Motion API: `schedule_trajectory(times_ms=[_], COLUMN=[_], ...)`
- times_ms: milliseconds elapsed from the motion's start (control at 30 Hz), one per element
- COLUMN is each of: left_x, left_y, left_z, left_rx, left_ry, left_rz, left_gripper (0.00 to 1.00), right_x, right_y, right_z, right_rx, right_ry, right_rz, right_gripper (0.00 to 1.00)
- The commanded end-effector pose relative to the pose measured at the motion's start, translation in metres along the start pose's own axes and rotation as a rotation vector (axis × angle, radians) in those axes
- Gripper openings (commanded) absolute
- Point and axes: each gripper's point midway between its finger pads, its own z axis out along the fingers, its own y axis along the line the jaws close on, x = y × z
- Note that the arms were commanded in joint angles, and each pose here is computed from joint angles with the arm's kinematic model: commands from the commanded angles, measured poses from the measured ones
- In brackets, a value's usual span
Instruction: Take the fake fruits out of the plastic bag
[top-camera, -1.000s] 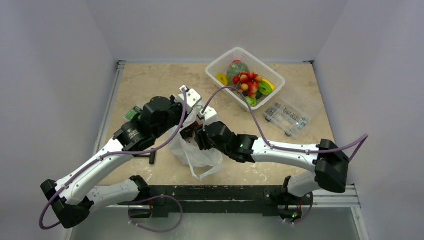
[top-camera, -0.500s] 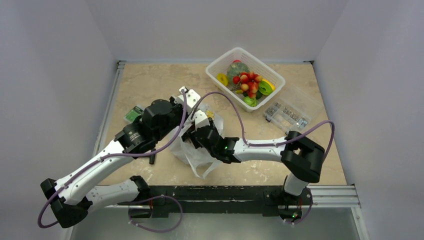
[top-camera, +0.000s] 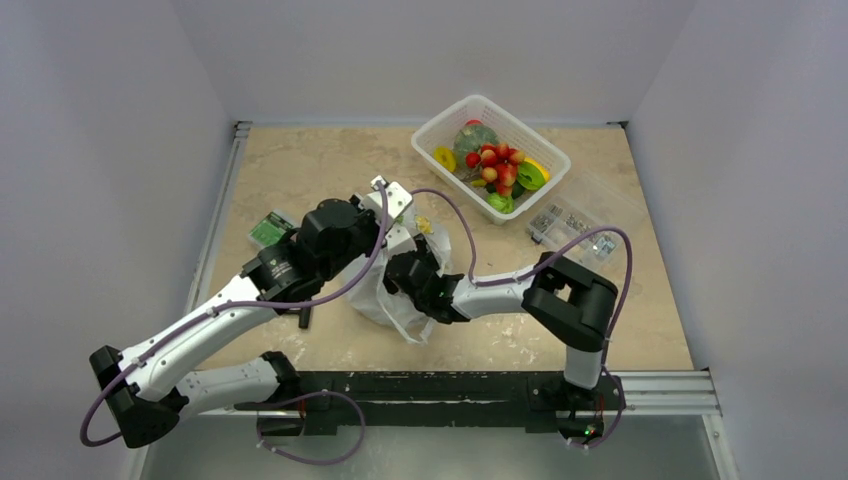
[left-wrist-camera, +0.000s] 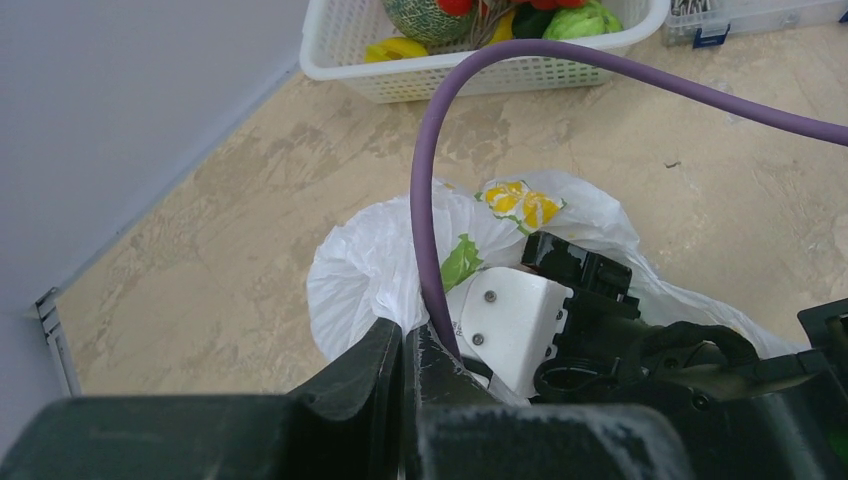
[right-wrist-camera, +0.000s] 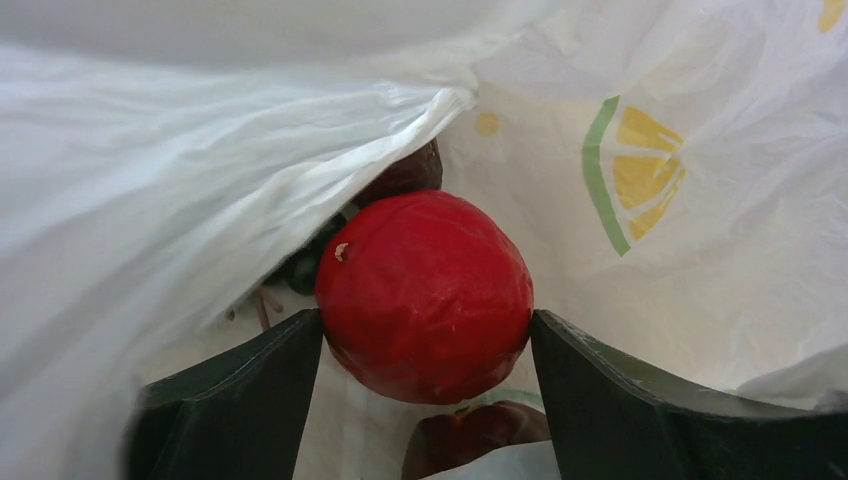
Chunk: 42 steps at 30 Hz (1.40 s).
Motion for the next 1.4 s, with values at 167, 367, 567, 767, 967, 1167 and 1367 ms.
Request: schedule_trajectory(times_ms=[167, 367, 567, 767, 967, 1167, 1367], left_x=[-0.011, -0.009, -0.010, -0.013, -0.016, -0.018, -0.016], left_y=[0.004, 0.003, 0.010, 0.019, 0.037, 0.048, 0.050], left_z=[0.004, 0.007, 0.004, -0.003, -0.014, -0.021, -0.019], left_rx=[-0.032, -0.033, -0.065, -0.102, -0.186, -0.242, -0.259], left_ry=[-0.040, -0.028, -0.030, -0.043, -0.067, -0.084, -0.066], left_rz=[0.003, 0.011, 0.022, 0.030, 0.021, 0.013, 0.021], left_gripper=[0.00, 0.00, 0.00, 0.00, 0.00, 0.00, 0.00], right_x=[-0.016, -0.033, -0.049, -0.066, -0.082, -0.120, -0.155], right_y=[0.001, -0.006, -0.013, -0.010, -0.016, -0.031, -0.080], right_z=[0.015, -0.001, -0.030, -0.065, -0.097, -0.141, -0.178], right_rx=[0.010, -0.007, -0.063, -0.183, -0.247, -0.314, -0.206], right_ry=[-0.064, -0.111, -0.131, -0.143, -0.167, -0.265, -0.423], right_rz=[0.027, 0.065, 0.112, 0.166, 0.236, 0.292, 0.309], right_gripper=[0.50, 0.29, 0.17, 0.10, 0.01, 0.00, 0.00])
